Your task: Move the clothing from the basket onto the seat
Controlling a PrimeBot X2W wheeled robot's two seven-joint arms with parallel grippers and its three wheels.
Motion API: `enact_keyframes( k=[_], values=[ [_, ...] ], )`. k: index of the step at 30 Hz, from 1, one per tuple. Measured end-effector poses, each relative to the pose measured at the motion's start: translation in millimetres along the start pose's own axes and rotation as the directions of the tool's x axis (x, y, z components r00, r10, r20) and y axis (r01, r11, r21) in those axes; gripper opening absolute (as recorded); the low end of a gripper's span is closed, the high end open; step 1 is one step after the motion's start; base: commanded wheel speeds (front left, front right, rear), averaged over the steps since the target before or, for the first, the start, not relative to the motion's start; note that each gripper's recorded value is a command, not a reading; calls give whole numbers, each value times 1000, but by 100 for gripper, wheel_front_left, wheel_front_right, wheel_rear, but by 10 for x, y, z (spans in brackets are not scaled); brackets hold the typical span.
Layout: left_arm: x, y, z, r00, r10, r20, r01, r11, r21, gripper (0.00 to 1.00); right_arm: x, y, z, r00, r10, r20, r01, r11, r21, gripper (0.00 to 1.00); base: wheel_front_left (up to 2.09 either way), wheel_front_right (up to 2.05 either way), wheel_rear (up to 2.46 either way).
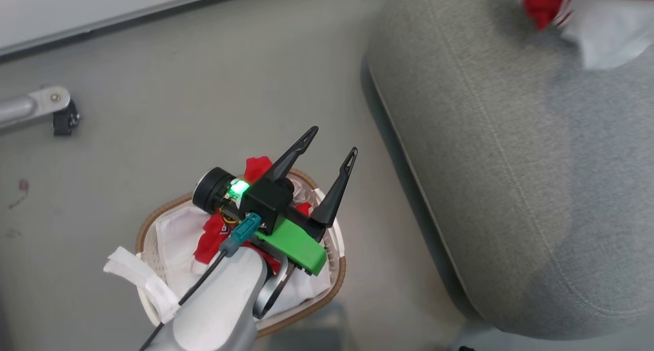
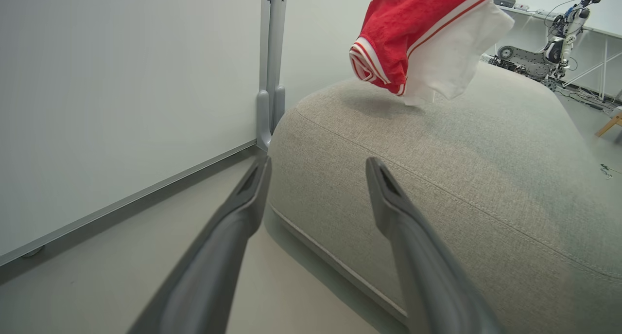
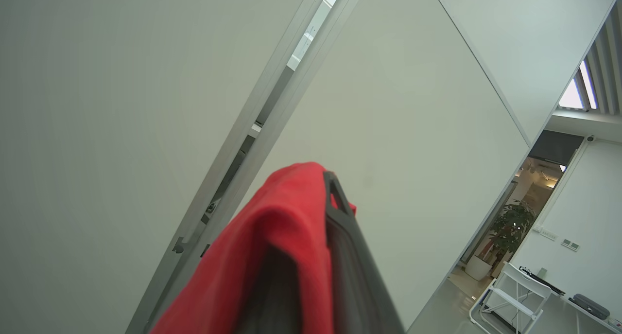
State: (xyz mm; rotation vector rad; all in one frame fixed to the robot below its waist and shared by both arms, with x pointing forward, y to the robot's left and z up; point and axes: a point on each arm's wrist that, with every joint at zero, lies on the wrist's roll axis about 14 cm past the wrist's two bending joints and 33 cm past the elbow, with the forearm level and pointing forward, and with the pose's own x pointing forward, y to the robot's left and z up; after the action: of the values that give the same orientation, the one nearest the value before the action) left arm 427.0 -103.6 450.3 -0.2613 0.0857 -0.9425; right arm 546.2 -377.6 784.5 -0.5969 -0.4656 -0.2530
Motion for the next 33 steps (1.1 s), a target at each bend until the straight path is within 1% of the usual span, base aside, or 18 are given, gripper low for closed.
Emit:
enact_keyframes(
  k=[2, 4, 6, 8, 10, 13, 16, 17, 18, 19, 22, 23, 24, 25, 26, 27, 33],
  values=[
    [-23, 78, -61, 1000, 16, -10, -16, 1000, -6, 100, 55, 78, -142, 1000, 8, -29, -8, 1000, -2, 0, 0, 0, 0],
    [-37, 155, -111, 999, 32, -17, -32, 999, -11, 100, 58, 230, -376, 996, 29, -79, -29, 1000, 5, 0, 0, 0, 0],
    [-52, 242, -166, 999, 49, -24, -49, 999, -19, 100, -5, 419, -681, 989, 51, -139, -48, 998, 28, 0, 0, 0, 0],
    [-79, 322, -243, 997, 65, -38, -66, 997, -26, 100, -152, 598, -1042, 973, 73, -221, -65, 997, 45, 0, 0, 0, 0],
    [-100, 379, -331, 996, 74, -55, -75, 997, -31, 100, -423, 841, -1497, 937, 102, -334, -76, 993, 91, 0, 0, 0, 0],
    [-99, 445, -400, 995, 79, -64, -81, 996, -33, 100, -790, 1124, -1947, 885, 135, -445, -78, 987, 144, 0, 0, 0, 0],
    [-119, 525, -477, 993, 90, -78, -93, 995, -33, 100, -1090, 1345, -2223, 844, 158, -512, -72, 980, 184, 0, 0, 0, 0],
    [-131, 545, -505, 992, 93, -84, -96, 995, -33, 100, -1231, 1435, -2318, 825, 172, -539, -74, 977, 198, 0, 0, 0, 0],
    [-142, 566, -537, 991, 97, -92, -101, 994, -33, 100, -1474, 1561, -2450, 791, 191, -581, -73, 973, 220, 0, 0, 0, 0],
    [-146, 573, -543, 991, 99, -93, -103, 994, -33, 100, -1568, 1591, -2494, 779, 194, -596, -67, 971, 228, 0, 0, 0, 0],
    [-148, 568, -548, 991, 98, -96, -101, 994, -31, 100, -1687, 1578, -2513, 773, 184, -608, -51, 972, 229, 0, 0, 0, 0],
    [-150, 569, -549, 990, 98, -98, -101, 994, -30, 100, -1732, 1582, -2515, 770, 182, -612, -46, 972, 231, 4, 0, 0, 0],
    [-153, 575, -549, 990, 99, -99, -102, 994, -27, 100, -1778, 1596, -2521, 765, 184, -617, -45, 971, 234, 17, 0, 0, 0],
    [-154, 582, -545, 990, 100, -99, -103, 994, -25, 100, -1835, 1604, -2529, 760, 183, -624, -37, 970, 239, 32, 0, 0, 0],
    [-155, 584, -538, 990, 101, -99, -104, 994, -25, 100, -1889, 1613, -2529, 755, 183, -630, -33, 969, 243, 49, 0, 0, 0],
    [-154, 585, -528, 990, 102, -97, -105, 994, -25, 100, -1916, 1611, -2520, 754, 183, -630, -32, 969, 244, 100, 0, 0, 0],
    [-174, 535, -430, 991, 108, -83, -111, 993, -27, 100, -2183, 1579, -2443, 742, 184, -645, -20, 967, 252, 100, 0, 0, 0]
  ],
)
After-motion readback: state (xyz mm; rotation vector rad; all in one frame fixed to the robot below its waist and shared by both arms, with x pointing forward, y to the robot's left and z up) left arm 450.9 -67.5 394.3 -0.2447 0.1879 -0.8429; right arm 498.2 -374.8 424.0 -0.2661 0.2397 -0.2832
